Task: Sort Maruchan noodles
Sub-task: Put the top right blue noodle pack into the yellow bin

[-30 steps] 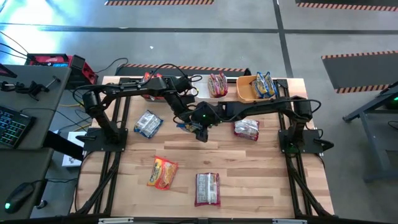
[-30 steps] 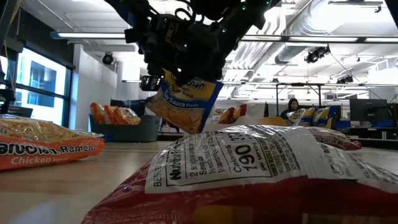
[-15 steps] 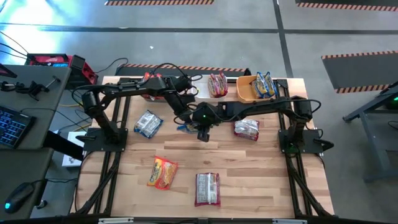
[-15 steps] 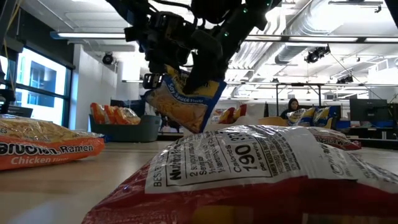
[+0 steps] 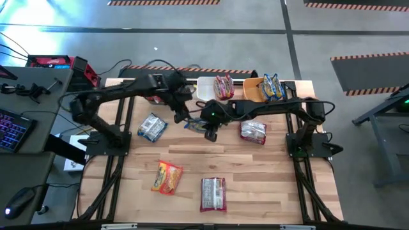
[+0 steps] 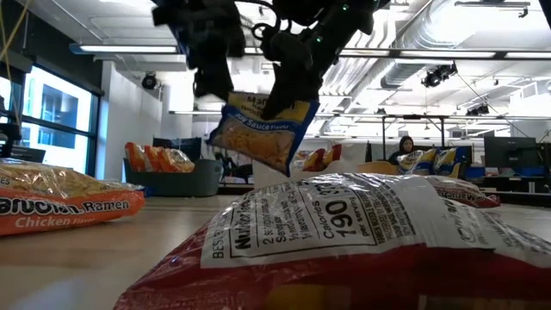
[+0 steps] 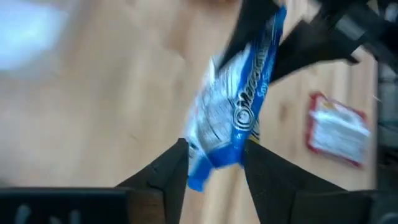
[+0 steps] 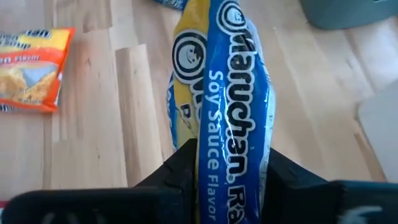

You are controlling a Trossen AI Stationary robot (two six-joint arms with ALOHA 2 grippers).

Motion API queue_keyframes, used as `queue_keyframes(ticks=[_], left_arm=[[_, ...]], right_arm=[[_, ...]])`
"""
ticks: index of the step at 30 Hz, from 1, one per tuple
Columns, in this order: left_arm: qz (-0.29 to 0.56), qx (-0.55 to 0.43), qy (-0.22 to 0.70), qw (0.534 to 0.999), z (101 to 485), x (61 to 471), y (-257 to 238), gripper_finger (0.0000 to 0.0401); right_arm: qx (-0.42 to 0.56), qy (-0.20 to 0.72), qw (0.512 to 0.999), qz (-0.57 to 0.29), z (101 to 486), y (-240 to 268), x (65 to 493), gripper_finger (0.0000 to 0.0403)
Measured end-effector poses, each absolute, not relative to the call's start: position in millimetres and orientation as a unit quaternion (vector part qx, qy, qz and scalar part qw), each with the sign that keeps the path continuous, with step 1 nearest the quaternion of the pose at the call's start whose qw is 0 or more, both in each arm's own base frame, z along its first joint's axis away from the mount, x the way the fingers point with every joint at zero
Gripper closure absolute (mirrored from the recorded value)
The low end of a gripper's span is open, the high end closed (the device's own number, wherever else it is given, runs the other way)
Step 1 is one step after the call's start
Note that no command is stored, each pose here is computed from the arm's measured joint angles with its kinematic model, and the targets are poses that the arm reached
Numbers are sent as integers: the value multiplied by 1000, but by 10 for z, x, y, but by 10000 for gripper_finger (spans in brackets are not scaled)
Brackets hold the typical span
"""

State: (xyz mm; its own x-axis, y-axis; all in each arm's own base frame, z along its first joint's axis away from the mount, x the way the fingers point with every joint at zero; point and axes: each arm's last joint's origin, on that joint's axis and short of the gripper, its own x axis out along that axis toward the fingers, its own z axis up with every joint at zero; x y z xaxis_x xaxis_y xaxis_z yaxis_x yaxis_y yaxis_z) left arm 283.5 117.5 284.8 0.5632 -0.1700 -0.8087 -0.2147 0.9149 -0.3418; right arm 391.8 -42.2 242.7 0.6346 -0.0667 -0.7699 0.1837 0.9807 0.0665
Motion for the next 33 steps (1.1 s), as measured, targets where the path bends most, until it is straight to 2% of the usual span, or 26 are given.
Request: queue_keyframes(ticks=[3,7,14,19,22,28,33], left_arm=[[46,-156,410,897,3052,2722,1134,248],[65,-128,291,946,3162,2543,1047,246],[73,-101,73,990,2846,2295,846,254],[56,-75,-46,995,2535,2158,689,256],[69,-64,-67,993,2392,2088,639,257],[86,-60,-53,993,2282,2055,624,257],[86,-56,-58,993,2294,2055,624,257]], right_arm=[[81,416,902,-80,2496,-484,3874,319],[105,404,903,-100,2649,-575,3771,320],[163,397,887,-169,2973,-754,3429,321],[223,400,845,-275,3220,-928,2993,321],[254,413,799,-354,3302,-1075,2680,322],[279,434,691,-506,3278,-1476,2221,322],[312,439,636,-553,3131,-1872,2069,322]])
